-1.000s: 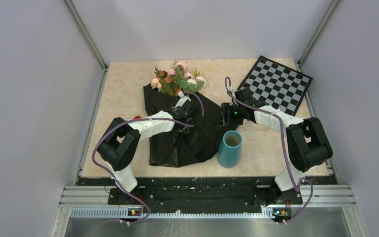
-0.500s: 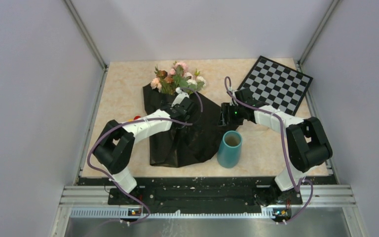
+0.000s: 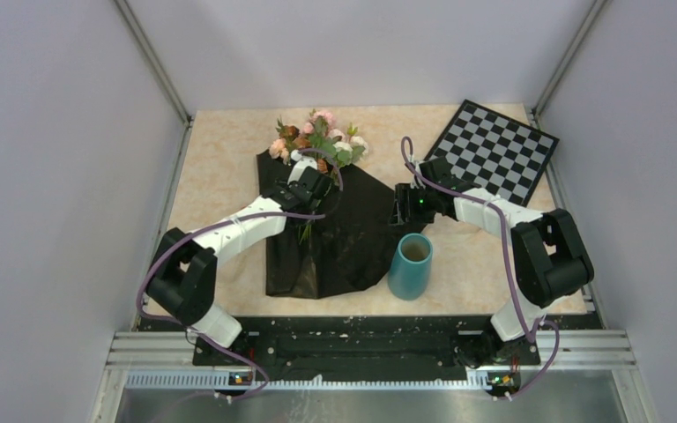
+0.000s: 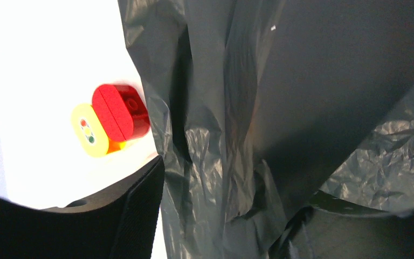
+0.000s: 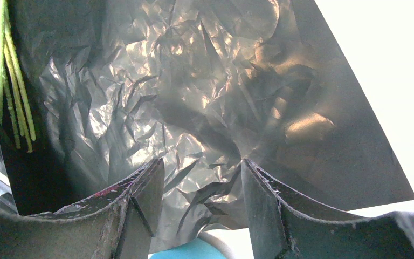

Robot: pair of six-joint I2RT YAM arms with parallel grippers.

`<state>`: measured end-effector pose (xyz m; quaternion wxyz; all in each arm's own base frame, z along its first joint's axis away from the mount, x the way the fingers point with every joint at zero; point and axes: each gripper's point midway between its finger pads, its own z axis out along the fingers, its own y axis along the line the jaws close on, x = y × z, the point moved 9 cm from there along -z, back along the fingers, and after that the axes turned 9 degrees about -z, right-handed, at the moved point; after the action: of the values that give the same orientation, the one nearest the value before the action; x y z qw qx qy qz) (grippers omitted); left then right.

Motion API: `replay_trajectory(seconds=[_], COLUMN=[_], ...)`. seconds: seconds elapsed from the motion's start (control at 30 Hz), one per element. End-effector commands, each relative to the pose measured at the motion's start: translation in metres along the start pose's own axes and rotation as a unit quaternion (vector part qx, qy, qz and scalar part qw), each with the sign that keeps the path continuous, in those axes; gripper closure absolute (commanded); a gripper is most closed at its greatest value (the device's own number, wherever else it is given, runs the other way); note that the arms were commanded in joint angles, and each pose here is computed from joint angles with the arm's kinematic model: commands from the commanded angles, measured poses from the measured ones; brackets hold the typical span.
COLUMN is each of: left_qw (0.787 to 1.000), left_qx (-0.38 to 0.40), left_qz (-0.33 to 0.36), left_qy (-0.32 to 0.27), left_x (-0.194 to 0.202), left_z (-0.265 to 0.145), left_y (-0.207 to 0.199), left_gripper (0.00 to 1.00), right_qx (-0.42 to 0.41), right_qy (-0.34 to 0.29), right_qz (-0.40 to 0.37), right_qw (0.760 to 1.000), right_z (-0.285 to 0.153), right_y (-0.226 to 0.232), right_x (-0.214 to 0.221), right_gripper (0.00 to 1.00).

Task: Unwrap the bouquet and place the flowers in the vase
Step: Unfold the wrapping paper at the center of the board.

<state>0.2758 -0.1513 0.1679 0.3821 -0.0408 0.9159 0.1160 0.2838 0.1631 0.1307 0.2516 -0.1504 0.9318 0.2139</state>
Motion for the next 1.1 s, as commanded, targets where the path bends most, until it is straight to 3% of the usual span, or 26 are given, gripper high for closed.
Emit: replay_trajectory(seconds=[0.0,0.13,0.43,0.6,0.93,1.07], left_qw=[0.997,0.995,0.993,0.987,0.959,0.935], left_qx=[0.057,0.076,0.084,0.086,0.071,0.037], left_qz=[-0.044,-0.059,-0.081,-0.128,-0.272,-0.352], left_qy=[0.003,0.015,0.019,0.048,0.043,0.037], left_x=[-0.001,0.002,0.000,-0.003,0.005,0.019], left_z=[-0.005,-0.002,-0.003,0.010,0.011,0.016], left_y=[0.003,0.004,0.015,0.045,0.117,0.151], left_gripper=[0.40,0.43,0.78,0.97,1.00,1.00], right_qx=[-0.001,-0.001,0.016,0.034,0.047,0.051], right_qy=[-0.025,-0.026,-0.024,-0.016,-0.007,0.001], right_qz=[-0.005,-0.005,-0.004,-0.004,0.003,0.005], right_qw=[1.000,1.000,1.000,0.999,0.999,0.999], right_z=[-0.005,-0.006,-0.005,-0.002,0.003,0.008], right_y=[0.002,0.002,-0.001,-0.006,-0.011,-0.013], right_x=[-0.012,-0.013,-0.011,-0.006,0.005,0.010], right_gripper=[0.44,0.44,0.44,0.44,0.45,0.46])
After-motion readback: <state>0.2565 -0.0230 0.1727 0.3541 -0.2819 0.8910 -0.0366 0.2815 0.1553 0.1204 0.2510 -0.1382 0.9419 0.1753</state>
